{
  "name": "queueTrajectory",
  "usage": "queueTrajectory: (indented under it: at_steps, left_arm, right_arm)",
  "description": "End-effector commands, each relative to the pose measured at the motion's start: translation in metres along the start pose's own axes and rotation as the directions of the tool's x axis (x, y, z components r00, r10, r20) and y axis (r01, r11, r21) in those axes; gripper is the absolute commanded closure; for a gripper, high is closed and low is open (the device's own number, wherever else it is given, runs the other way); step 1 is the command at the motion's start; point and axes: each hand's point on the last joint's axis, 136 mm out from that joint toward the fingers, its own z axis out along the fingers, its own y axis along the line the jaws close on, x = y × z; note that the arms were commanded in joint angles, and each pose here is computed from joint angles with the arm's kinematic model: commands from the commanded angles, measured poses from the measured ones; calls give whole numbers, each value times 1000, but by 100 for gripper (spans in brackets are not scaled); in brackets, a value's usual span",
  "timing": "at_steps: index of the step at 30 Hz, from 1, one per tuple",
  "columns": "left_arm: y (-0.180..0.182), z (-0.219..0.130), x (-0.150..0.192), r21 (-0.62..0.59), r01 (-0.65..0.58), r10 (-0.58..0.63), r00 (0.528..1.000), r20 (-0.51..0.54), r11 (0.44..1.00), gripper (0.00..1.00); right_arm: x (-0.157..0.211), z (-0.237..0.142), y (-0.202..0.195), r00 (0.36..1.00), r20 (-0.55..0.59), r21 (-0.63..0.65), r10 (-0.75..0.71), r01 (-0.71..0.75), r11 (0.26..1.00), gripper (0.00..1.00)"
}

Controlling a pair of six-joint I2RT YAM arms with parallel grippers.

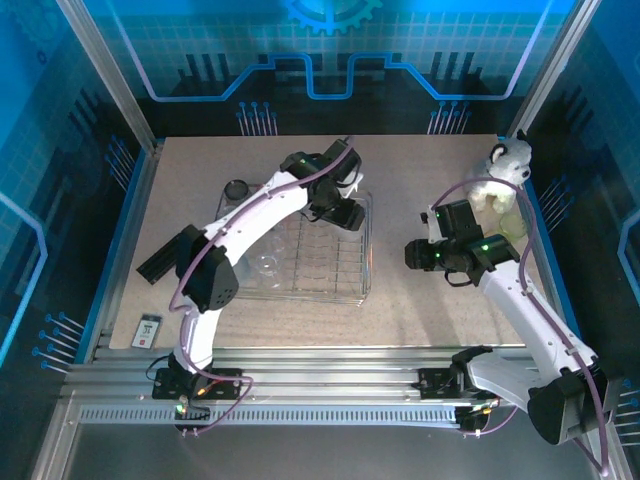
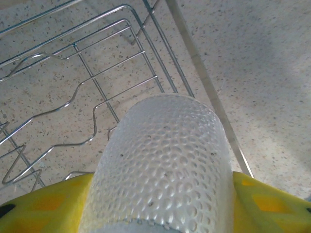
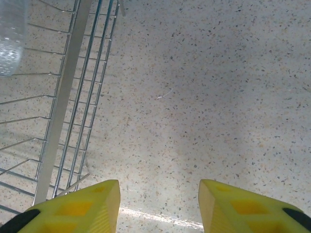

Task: Load the cups into the dish rack

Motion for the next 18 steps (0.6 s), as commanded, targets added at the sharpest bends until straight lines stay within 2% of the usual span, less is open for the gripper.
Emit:
queueTrajectory:
  at_steps: [1,7,11,18]
  left_arm:
    - [4,9,8,-49,-28,25,998,-58,998,74]
    - [12,24,-3,-104,-28,23,999,-45,994,68]
    - [11,31,-13,-100,-37,36,999,-16,994,60]
    - [12,49,-20,-105,-60,58,998,-20,993,56]
  right_arm:
    - [5,-1,-2,1000,-3,-7,-4,4,1000,54]
    - [7,1,-4,1000,-3,-4,6,-6,1000,54]
    - [6,2,-4,1000,-3,-5,7,-7,1000,54]
    - [7,2,-4,1000,-5,-7,6,-6,1000,54]
